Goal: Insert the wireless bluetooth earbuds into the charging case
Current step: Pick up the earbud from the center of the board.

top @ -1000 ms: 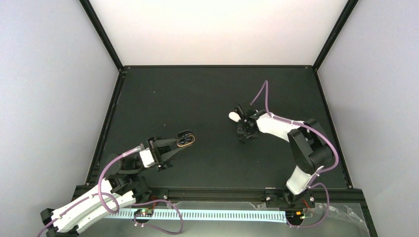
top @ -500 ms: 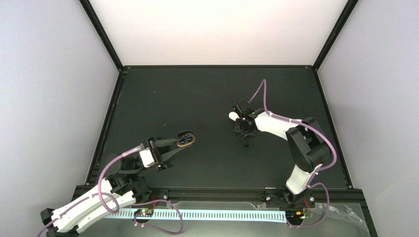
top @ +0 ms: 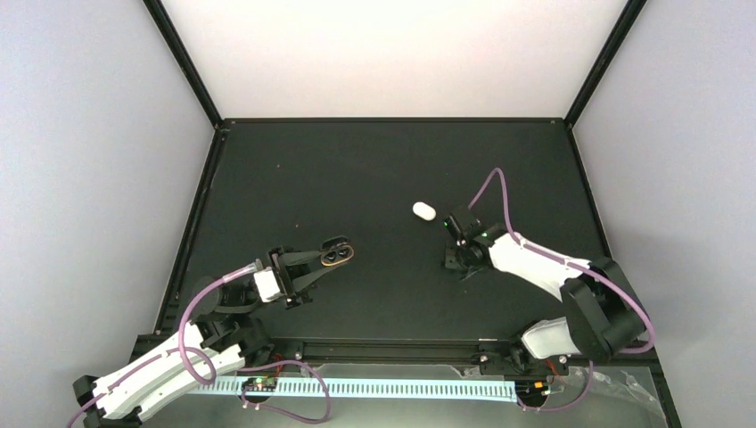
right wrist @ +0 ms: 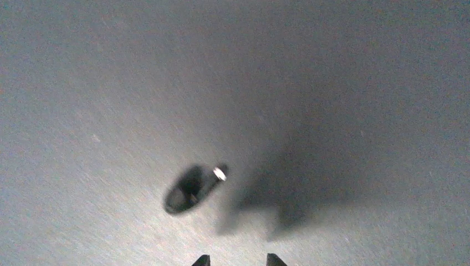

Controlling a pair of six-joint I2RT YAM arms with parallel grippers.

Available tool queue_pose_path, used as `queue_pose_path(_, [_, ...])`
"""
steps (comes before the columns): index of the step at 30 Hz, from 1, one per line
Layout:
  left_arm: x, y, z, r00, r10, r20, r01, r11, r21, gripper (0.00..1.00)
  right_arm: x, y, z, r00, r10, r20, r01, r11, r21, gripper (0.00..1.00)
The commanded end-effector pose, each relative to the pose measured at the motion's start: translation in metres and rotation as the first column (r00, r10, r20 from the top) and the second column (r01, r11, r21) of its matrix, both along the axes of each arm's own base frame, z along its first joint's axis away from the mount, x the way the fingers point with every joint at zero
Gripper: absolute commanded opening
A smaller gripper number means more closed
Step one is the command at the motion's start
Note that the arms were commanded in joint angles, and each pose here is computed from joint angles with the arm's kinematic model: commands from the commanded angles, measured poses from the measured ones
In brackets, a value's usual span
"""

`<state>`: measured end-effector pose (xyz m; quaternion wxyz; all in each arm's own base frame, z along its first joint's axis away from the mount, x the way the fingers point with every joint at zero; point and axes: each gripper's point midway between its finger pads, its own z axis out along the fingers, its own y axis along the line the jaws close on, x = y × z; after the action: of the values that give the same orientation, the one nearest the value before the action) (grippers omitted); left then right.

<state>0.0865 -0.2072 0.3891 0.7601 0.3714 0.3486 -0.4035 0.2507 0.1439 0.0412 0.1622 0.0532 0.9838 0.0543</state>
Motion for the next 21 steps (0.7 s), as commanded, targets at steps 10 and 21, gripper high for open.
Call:
queue_pose_path(10, [0.0, -0.008, -0.004, 1.0, -0.025, 0.007, 0.025, 0.999, 0.029, 0.01, -0.005, 0.015, -0.027, 0.998, 0.07, -0.006, -0.07, 0.997, -0.024, 0.01])
queue_pose_path(21, [0.005, -0.011, -0.008, 1.0, -0.007, -0.002, 0.007, 0.999, 0.047, 0.01, 0.044, 0.035, -0.026, 0.997, 0.074, 0.026, -0.072, 0.996, -0.055, 0.01])
